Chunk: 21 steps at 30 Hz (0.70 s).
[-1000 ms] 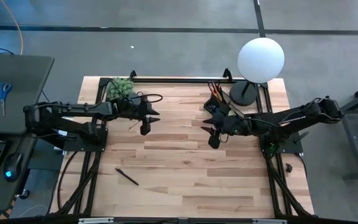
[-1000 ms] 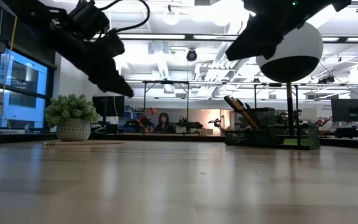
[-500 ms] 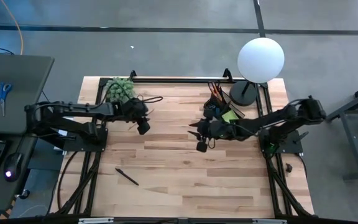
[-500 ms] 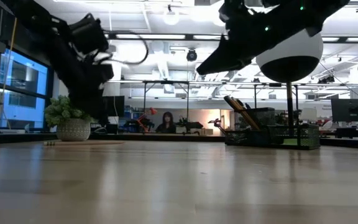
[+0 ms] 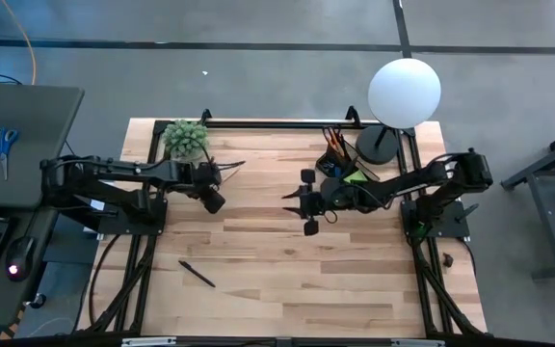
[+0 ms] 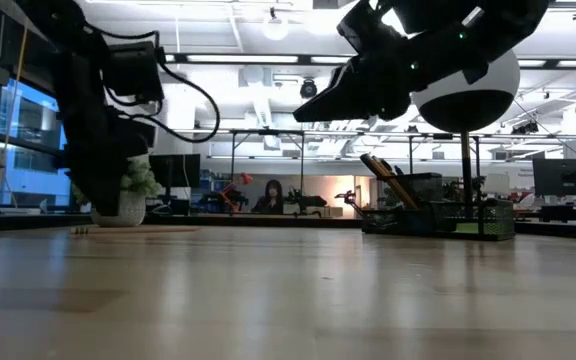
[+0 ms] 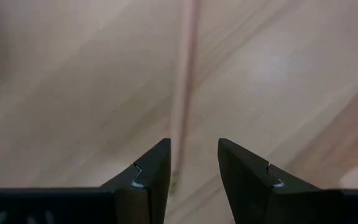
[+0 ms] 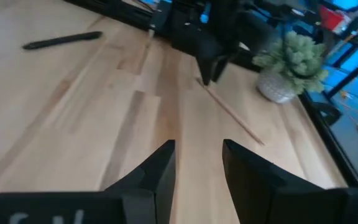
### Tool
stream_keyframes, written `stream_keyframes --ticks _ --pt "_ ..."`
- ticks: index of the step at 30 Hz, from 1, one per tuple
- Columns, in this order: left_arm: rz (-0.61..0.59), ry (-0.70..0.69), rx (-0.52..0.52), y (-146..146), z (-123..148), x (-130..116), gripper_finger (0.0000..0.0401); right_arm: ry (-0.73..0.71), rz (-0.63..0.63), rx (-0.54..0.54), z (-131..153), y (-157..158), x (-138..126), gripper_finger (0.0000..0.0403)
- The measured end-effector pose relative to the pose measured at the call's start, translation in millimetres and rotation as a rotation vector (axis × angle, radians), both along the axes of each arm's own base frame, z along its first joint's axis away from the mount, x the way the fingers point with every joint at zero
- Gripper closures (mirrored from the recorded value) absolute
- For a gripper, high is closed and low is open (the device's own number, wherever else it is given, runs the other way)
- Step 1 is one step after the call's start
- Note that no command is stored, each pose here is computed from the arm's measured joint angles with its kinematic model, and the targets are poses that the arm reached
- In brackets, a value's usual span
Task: Pick and place office supplies into organizer
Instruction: Put the pink pencil into the black desk organizer
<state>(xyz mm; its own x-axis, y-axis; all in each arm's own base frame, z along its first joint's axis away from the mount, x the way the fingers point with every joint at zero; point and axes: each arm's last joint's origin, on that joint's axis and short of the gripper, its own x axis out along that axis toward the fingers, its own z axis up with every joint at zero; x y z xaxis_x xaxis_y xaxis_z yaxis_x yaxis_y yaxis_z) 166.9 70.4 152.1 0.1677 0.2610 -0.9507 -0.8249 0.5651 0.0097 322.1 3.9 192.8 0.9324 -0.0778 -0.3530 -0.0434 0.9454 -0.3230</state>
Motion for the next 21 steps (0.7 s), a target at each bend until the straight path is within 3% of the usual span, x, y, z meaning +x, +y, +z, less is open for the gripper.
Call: stream_keyframes --ticks 7,21 --pt "0.109 0.121 -0.008 -5 1 -8 0.0279 0.039 0.020 0.033 -4 -7 -1 0.0279" --pt "0.021 0.215 -0.008 -7 -16 1 0.0279 -0.004 0.017 0.137 0 -5 0 0.0279"
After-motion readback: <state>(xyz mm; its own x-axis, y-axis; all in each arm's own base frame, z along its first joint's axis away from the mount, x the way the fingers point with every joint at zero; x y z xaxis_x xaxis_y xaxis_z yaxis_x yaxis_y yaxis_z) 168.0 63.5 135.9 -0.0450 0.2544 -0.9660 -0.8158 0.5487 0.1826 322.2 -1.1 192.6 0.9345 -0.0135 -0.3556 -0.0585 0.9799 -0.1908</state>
